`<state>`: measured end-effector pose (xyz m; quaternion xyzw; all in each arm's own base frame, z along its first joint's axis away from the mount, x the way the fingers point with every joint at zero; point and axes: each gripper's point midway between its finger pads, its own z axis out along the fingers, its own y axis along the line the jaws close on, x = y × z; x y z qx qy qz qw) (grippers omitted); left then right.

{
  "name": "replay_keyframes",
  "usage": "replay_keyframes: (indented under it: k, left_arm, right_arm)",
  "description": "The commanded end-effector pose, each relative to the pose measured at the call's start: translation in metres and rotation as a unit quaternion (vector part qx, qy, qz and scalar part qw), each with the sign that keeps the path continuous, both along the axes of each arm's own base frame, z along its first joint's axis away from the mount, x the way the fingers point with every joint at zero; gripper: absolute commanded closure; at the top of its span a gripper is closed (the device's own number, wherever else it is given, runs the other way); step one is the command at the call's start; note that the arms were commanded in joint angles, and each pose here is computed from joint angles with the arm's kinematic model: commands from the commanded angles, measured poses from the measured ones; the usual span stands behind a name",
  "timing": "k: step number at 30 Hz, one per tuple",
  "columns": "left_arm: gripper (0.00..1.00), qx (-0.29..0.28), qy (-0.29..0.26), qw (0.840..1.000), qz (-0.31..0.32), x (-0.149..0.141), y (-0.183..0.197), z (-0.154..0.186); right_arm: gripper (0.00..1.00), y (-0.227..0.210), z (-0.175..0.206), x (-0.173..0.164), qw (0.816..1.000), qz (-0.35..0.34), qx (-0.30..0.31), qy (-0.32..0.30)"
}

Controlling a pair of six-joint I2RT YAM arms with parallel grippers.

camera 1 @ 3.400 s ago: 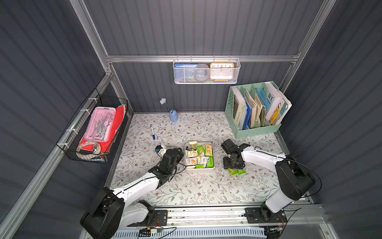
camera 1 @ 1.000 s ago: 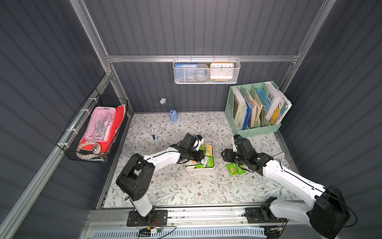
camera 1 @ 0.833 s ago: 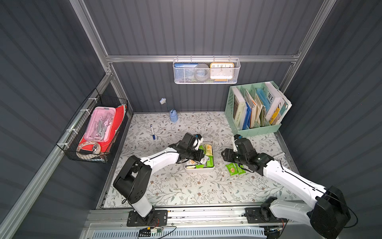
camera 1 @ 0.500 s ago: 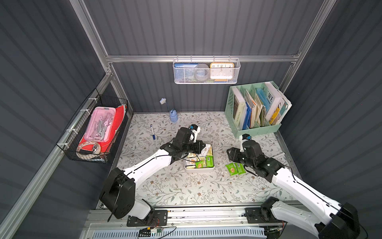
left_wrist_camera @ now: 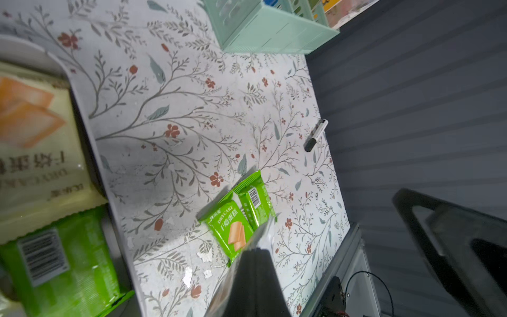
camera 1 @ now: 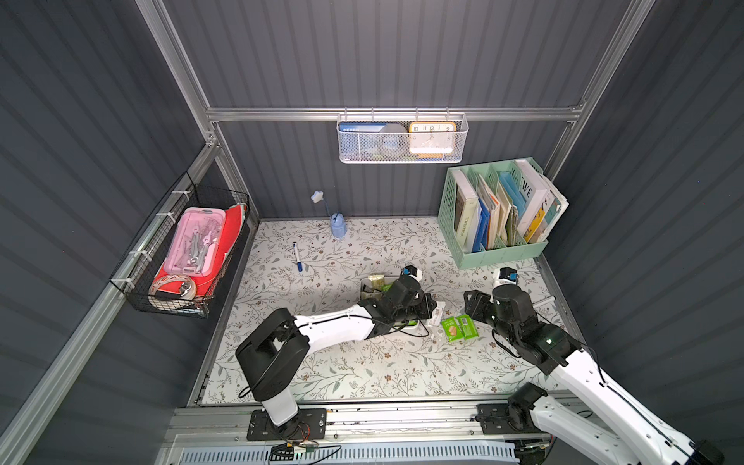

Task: Take the cookies out of the storage box
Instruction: Place the cookie at the center of the board.

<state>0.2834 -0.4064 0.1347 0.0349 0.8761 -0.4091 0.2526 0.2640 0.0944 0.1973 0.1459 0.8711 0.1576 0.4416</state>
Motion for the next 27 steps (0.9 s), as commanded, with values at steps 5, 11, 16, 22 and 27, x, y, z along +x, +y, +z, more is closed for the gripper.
replay_keyframes:
  k: [5,11,16,22,27]
  left_arm:
    - [1.00,0.022,0.026,0.997,0.074,0.001,-0.014,-0.032]
    - [0.95,0.059,0.021,0.993,0.100,0.004,-0.017,-0.052]
    - [0.74,0.115,0.022,0.987,0.112,0.001,-0.013,-0.068]
    - [0.63,0.153,-0.007,0.981,0.120,0.003,-0.009,-0.061]
    - [0.54,0.147,-0.049,0.978,0.141,0.006,-0.004,-0.030]
  right_arm:
    - [0.39,-0.009,-0.015,-0.005,1.000,-0.018,-0.010,0.018]
    - [0.39,-0.006,-0.018,-0.004,1.000,-0.013,-0.008,0.023]
    - [0.39,-0.007,-0.020,-0.004,1.000,-0.014,-0.009,0.024]
    - [0.39,-0.006,-0.023,-0.004,0.999,-0.012,-0.010,0.029]
    - [0.39,-0.001,-0.022,0.000,1.000,-0.005,-0.007,0.024]
